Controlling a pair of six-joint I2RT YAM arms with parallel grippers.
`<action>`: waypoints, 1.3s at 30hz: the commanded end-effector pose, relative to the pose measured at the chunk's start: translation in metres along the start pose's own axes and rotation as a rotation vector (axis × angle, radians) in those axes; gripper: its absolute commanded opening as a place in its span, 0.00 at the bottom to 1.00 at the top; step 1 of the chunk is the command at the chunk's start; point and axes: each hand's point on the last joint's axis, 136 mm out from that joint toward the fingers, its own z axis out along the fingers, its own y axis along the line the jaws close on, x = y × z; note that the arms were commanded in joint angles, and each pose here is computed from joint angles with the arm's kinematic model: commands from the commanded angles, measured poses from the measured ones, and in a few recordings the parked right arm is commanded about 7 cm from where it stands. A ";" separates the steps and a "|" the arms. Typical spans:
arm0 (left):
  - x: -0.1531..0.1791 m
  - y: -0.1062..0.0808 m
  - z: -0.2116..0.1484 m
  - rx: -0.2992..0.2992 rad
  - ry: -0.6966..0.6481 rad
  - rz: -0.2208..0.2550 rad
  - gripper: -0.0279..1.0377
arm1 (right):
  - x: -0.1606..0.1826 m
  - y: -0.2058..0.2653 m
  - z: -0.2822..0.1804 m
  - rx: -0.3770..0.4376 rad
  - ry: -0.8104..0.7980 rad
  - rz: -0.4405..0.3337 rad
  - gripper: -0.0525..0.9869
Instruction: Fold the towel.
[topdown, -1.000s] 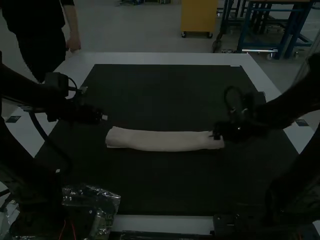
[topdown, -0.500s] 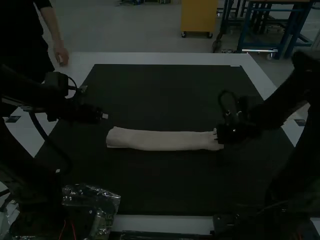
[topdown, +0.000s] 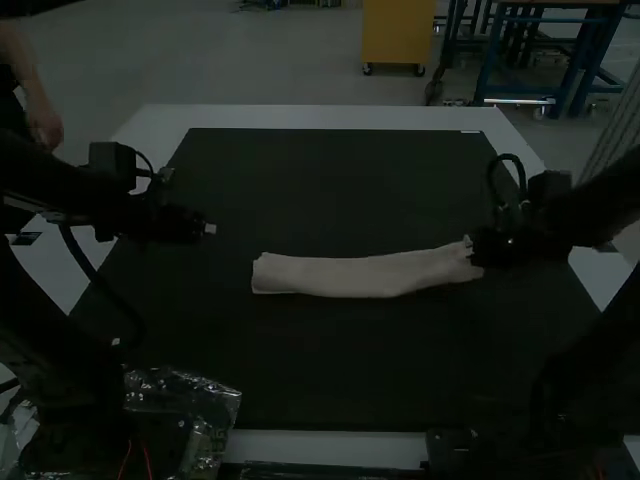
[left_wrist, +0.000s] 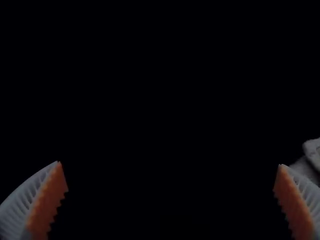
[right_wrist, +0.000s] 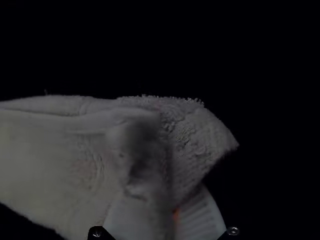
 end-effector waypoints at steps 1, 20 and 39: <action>-0.016 -0.006 -0.004 0.012 -0.045 0.016 0.94 | -0.014 0.018 -0.004 -0.050 -0.027 -0.038 0.03; -0.014 -0.008 0.000 0.010 -0.074 0.030 0.94 | -0.001 0.204 0.032 -0.361 0.042 -0.188 0.03; -0.022 -0.021 0.005 0.047 -0.105 0.058 0.94 | 0.022 0.301 0.084 -0.505 0.135 -0.292 0.03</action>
